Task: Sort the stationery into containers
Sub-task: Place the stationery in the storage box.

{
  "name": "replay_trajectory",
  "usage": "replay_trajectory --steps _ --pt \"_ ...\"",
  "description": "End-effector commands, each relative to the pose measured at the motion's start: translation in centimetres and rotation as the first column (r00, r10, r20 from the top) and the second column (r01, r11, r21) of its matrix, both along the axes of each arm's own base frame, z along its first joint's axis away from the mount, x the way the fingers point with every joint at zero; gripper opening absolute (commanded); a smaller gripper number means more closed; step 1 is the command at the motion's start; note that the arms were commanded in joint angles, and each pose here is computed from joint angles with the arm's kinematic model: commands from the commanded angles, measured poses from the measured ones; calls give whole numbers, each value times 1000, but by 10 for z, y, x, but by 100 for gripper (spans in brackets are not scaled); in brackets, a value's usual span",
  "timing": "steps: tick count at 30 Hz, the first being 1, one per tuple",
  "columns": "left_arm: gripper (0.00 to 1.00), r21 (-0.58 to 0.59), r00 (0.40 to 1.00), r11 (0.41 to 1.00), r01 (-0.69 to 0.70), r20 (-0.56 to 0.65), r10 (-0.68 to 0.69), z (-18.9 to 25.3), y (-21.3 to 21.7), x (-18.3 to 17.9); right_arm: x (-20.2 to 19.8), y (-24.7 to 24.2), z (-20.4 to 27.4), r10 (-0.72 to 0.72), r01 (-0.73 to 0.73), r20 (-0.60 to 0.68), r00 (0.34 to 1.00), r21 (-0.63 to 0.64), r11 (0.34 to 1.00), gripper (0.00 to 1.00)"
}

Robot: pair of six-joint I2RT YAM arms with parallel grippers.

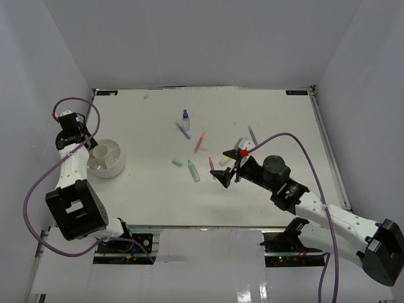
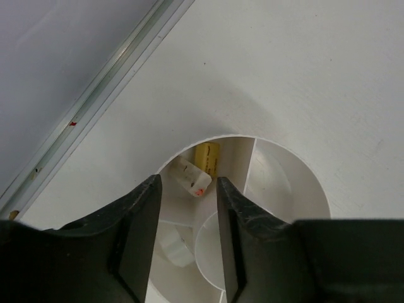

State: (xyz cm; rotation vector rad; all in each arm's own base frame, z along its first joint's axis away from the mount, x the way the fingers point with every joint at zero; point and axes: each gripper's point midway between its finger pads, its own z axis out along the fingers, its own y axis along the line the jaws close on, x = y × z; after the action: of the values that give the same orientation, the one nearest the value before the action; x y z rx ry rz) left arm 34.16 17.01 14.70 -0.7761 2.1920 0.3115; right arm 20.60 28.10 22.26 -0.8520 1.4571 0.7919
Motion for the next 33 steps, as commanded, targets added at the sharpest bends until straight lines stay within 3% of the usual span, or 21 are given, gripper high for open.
replay_trajectory --steps 1,7,10,12,15,25,28,33 --pt "52 6 999 1000 -15 52 15 14 2 0 5 0 7 -22 21 25 999 27 999 90" --pt "66 3 993 999 -32 111 31 43 -1 -3 9 -1 4 -43 43 17 999 17 999 90" --pt "79 -23 987 999 -43 156 46 61 -8 -7 15 -2 -1 -71 71 -7 997 3 997 90" --pt "91 -49 973 998 -41 226 51 84 -16 -9 23 -6 -6 -114 114 -28 993 -24 993 90" --pt "98 -82 949 996 -17 313 42 114 -30 -14 39 -13 -23 -212 206 -92 973 -79 975 91" --pt "98 -35 848 973 226 499 -179 192 -106 -21 85 -47 -74 -480 419 -254 840 -261 870 95" --pt "98 11 762 913 409 546 -348 205 -152 -24 92 -55 -88 -529 447 -277 802 -310 839 96" --pt "98 8 626 802 597 620 -472 207 -201 -33 108 -81 -105 -655 538 -319 685 -384 750 98"
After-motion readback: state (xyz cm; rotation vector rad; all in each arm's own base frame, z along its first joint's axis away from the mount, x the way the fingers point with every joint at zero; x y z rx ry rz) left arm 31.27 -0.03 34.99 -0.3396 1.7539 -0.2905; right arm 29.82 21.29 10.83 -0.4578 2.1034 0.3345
